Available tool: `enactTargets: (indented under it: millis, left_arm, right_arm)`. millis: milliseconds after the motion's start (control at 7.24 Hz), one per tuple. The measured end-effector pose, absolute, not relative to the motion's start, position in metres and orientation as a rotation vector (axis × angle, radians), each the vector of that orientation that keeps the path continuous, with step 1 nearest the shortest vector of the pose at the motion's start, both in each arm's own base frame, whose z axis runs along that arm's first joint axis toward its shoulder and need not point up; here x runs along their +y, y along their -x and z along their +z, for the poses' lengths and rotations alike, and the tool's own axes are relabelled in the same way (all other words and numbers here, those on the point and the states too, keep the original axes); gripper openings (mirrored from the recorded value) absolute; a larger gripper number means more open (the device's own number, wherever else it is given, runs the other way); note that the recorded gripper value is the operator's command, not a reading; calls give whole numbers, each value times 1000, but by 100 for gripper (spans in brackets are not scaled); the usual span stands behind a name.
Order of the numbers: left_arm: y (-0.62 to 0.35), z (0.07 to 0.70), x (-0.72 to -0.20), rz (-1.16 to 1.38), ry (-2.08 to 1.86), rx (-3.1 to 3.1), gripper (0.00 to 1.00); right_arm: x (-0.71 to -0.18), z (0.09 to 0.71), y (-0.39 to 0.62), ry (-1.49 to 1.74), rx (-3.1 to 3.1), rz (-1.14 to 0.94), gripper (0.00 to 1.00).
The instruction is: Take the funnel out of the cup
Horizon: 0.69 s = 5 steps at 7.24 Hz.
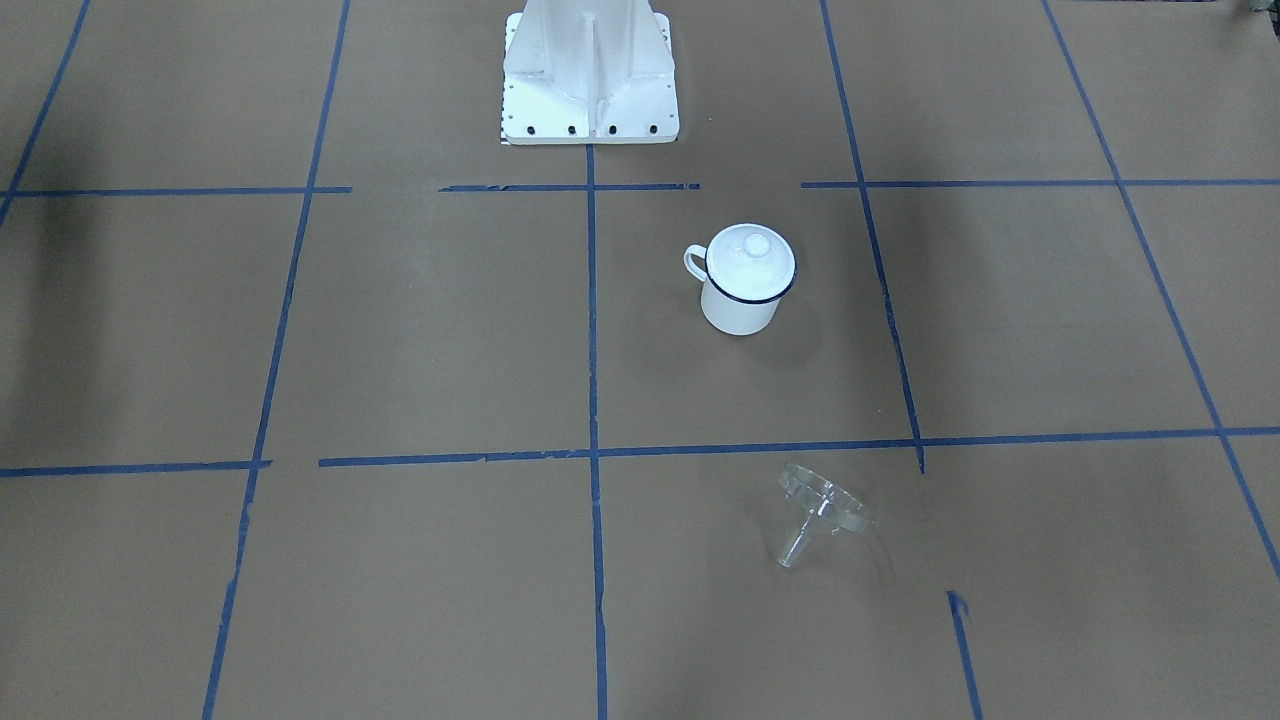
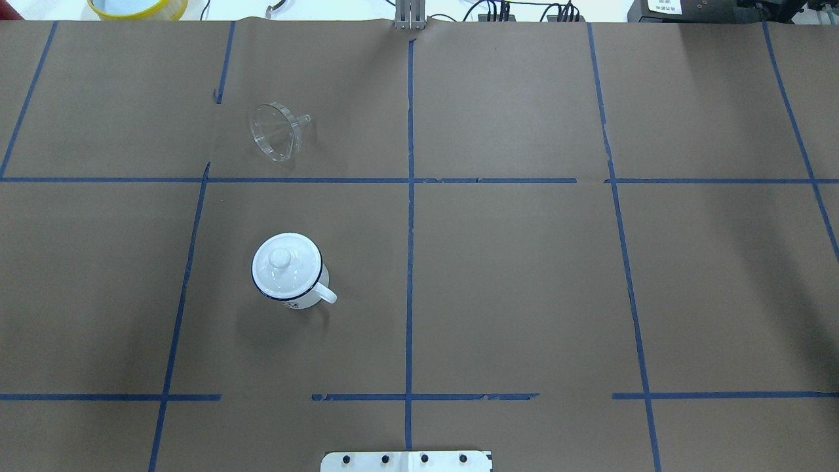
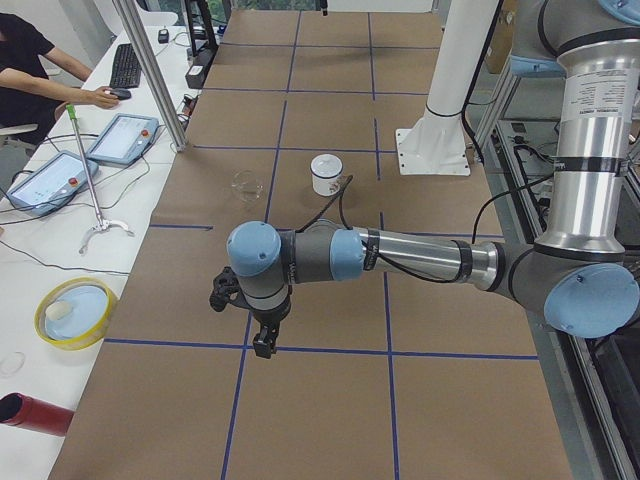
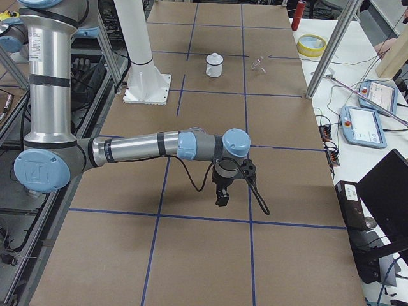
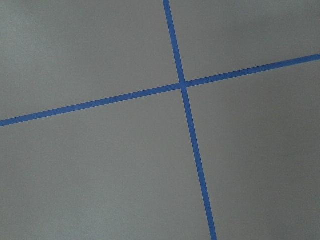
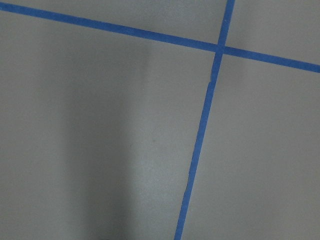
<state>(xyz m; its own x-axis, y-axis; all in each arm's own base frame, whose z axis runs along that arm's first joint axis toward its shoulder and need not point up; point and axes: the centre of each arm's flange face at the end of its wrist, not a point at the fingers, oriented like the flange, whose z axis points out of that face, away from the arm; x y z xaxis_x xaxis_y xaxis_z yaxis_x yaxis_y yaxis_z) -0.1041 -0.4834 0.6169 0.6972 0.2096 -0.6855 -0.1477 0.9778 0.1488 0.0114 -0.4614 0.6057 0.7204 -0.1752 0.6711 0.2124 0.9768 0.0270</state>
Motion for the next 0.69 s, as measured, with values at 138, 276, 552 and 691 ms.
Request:
enactTargets:
  millis: [138, 276, 552, 691]
  left_arm:
    - [104, 620, -485, 202, -91, 775, 100]
    - [104, 622, -488, 207, -102, 773, 100]
    - [104, 623, -493, 214, -114, 772, 100]
    - [104, 629, -492, 206, -104, 774, 100]
  right_arm:
    - [-461, 606, -11, 53, -736, -214, 100]
    - [-461, 606, -11, 53, -736, -214, 100]
    - [-461, 606, -11, 53, -736, -214, 100]
    - [-461, 606, -11, 53, -736, -214, 100]
